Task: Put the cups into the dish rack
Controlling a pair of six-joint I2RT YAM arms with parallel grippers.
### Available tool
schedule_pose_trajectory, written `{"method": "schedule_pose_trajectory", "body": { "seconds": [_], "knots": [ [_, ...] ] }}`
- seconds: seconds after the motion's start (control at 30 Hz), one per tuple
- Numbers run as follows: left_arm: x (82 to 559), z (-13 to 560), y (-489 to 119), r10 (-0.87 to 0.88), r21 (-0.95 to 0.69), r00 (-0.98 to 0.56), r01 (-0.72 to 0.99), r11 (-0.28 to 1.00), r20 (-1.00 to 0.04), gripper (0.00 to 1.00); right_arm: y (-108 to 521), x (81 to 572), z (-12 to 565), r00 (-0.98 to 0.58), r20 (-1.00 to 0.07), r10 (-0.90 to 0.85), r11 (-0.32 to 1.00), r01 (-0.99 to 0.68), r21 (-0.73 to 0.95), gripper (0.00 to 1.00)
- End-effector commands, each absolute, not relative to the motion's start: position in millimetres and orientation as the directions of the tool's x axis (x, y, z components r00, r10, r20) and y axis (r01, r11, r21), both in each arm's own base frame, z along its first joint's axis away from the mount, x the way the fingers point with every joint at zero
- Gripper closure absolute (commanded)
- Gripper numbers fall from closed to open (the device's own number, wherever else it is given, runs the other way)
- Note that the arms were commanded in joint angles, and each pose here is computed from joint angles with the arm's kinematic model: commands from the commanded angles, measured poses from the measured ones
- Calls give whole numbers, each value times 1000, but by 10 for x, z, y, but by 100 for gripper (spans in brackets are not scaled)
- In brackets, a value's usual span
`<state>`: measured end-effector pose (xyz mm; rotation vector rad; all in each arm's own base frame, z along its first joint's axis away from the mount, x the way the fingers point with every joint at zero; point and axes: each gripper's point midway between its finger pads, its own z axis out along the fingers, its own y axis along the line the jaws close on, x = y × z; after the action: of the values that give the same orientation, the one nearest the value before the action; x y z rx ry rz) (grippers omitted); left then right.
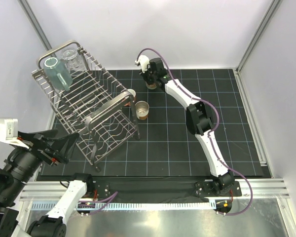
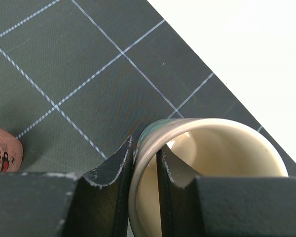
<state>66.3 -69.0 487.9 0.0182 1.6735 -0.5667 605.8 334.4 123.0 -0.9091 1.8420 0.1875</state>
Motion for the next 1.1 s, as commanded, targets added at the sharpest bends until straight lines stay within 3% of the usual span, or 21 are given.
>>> {"method": "schedule_pose_trajectory", "body": {
  "seconds": [0.0,0.17,0.4,0.43,0.47,0.5,0.57,0.6,0.9,1.07],
  "knots": [
    [543,4553,-683,-308,-402,-331,268,876,-892,18,3362,6138,1604,-132,-883,-450,735,-617,-282,96],
    [615,4623,-771,-331,-437,-346,296,849,-878,23,3293,6205,2147,-109,-932,-346,814,-529,-240,96],
    [708,4850,-934,-369,-486,-345,369,792,-863,25,3045,6146,2960,-127,-987,-95,905,-425,-32,96],
    [728,4868,-959,-371,-494,-354,377,784,-859,28,3017,6124,2992,-143,-987,-77,910,-413,-11,96],
    [754,4873,-1004,-367,-505,-375,389,771,-851,42,2951,6079,3149,-157,-987,-15,924,-380,46,96],
    [728,4887,-1027,-365,-507,-379,403,762,-850,42,2905,6072,3230,-146,-989,-9,927,-371,47,96],
    [782,4871,-1098,-350,-523,-425,418,743,-835,57,2815,6028,3242,-192,-979,76,933,-333,137,96],
    [773,4895,-1113,-341,-519,-425,430,739,-838,59,2785,5976,3373,-186,-976,114,927,-332,172,96],
    [904,5040,-1307,-332,-549,-455,518,657,-826,59,2482,5866,3438,-305,-858,414,842,-230,488,96],
    [960,5067,-1316,-333,-555,-464,512,655,-821,61,2336,5490,3473,-371,-779,505,803,-130,582,96]
  ]
}}
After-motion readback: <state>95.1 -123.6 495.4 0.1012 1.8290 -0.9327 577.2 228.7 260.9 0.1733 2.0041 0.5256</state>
